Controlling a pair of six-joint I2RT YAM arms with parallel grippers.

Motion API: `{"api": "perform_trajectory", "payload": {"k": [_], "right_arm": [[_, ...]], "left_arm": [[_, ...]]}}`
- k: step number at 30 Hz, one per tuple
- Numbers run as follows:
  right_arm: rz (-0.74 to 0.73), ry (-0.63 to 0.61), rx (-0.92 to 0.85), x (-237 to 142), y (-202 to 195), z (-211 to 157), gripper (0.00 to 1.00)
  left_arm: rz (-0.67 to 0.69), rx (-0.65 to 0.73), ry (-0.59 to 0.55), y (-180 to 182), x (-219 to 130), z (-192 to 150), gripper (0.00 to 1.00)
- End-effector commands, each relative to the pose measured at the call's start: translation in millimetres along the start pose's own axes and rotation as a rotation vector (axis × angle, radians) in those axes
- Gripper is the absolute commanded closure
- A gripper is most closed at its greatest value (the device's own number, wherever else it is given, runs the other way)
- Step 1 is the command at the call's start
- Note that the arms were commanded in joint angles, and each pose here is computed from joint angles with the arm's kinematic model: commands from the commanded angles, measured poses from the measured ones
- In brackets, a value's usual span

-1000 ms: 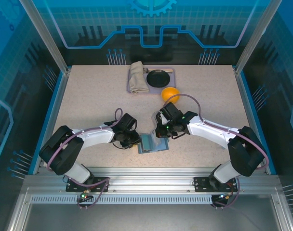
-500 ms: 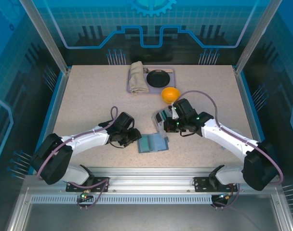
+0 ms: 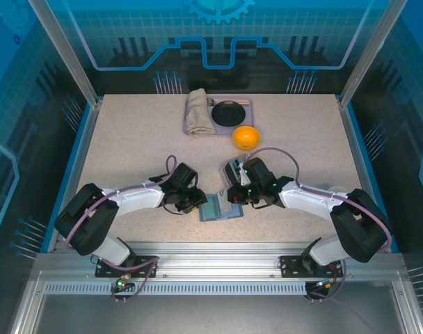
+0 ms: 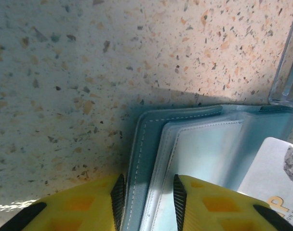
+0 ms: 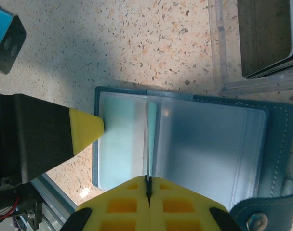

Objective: Put the credit cards into the card holder
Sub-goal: Insert the credit card into the card slot.

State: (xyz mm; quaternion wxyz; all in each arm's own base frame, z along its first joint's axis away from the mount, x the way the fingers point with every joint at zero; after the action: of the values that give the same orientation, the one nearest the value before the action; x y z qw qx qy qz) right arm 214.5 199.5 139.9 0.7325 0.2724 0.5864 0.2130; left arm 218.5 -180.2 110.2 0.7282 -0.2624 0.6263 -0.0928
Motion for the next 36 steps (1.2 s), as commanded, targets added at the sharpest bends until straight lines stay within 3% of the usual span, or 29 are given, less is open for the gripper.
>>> {"api": "perform_trajectory", "payload": {"k": [1, 9, 26, 36], "right_arm": [[0.045, 0.001, 0.011, 9, -2, -2, 1.00], [0.085, 0.023, 0.052, 22, -11, -8, 1.00], [0.063, 0.058, 0.092, 28, -17, -9, 1.00], [-0.037, -0.027, 0.112, 15, -27, -8, 1.00]], "left_arm": [[-0.008, 0.013, 0.029, 0, 4, -2, 0.67], [0.014, 0.004, 0.047, 4, 10, -4, 0.74], [0.030, -0.004, 0.043, 6, 10, -6, 0.75], [0.032, -0.013, 0.039, 7, 9, -7, 0.75]]}}
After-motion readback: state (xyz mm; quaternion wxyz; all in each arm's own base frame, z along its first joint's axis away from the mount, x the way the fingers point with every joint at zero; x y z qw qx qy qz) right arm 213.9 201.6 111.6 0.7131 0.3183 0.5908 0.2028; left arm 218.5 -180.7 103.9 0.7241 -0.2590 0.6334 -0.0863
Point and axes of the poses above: each hand's point on the last joint's axis, 136 mm out from that joint toward the fingers, its own x axis out along the fingers, its own y axis along the line the jaws close on, z = x × y, the point moved 10 cm from there along -x, back along the fingers, and after that the axes turned 10 degrees about x, right-handed, at the moved point
